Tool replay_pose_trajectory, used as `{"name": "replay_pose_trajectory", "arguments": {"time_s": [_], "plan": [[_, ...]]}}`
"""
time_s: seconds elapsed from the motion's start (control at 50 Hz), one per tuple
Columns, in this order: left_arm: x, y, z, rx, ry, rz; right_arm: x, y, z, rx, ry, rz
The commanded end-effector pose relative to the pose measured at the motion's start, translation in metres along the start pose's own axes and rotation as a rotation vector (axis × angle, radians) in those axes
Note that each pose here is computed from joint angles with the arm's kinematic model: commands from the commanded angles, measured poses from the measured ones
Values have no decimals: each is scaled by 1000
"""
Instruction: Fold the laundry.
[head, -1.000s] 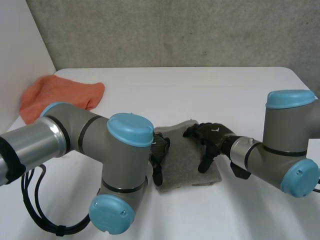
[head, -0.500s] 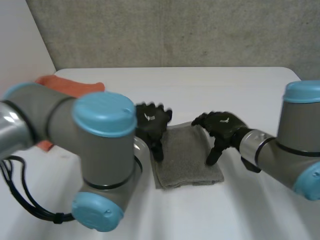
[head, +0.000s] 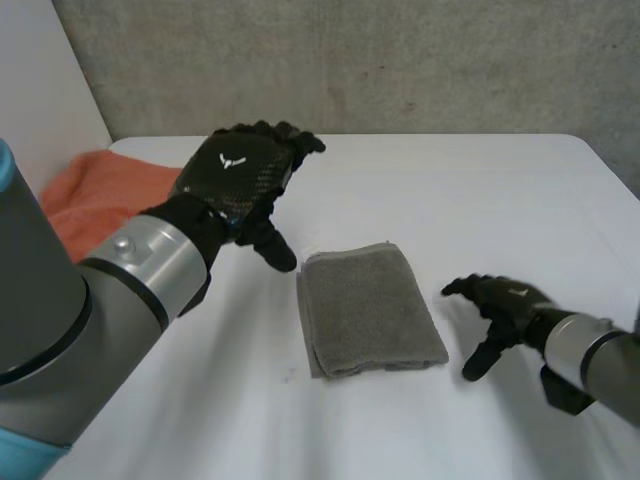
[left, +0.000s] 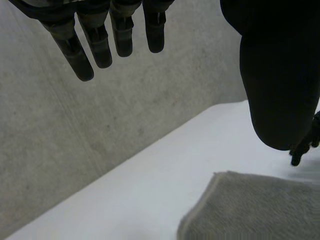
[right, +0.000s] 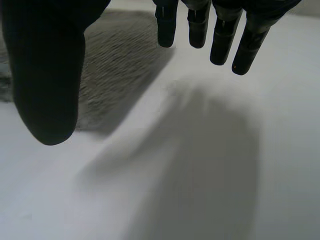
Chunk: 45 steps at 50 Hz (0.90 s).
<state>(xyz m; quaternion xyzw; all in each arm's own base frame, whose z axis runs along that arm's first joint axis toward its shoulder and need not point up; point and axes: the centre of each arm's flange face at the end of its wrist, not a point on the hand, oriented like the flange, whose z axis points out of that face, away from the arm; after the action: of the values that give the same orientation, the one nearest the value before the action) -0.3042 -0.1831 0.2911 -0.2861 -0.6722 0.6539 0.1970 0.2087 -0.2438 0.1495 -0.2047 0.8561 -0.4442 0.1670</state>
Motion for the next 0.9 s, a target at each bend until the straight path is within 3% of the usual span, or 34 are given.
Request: {"name": "replay_pose_trajectory", "arguments": {"time_s": [0.02, 0.62, 0.8, 0.9], "plan": [[3, 16, -6, -50, 4, -5, -18, 9, 17, 20, -86, 55], [2, 28, -6, -82, 0, -9, -43, 9, 58, 57, -162, 69], [-3, 30, -5, -88, -15, -11, -52, 2, 68, 93, -175, 10], [-8, 32, -4, -94, -29, -13, -62, -9, 71, 140, -204, -96]]}}
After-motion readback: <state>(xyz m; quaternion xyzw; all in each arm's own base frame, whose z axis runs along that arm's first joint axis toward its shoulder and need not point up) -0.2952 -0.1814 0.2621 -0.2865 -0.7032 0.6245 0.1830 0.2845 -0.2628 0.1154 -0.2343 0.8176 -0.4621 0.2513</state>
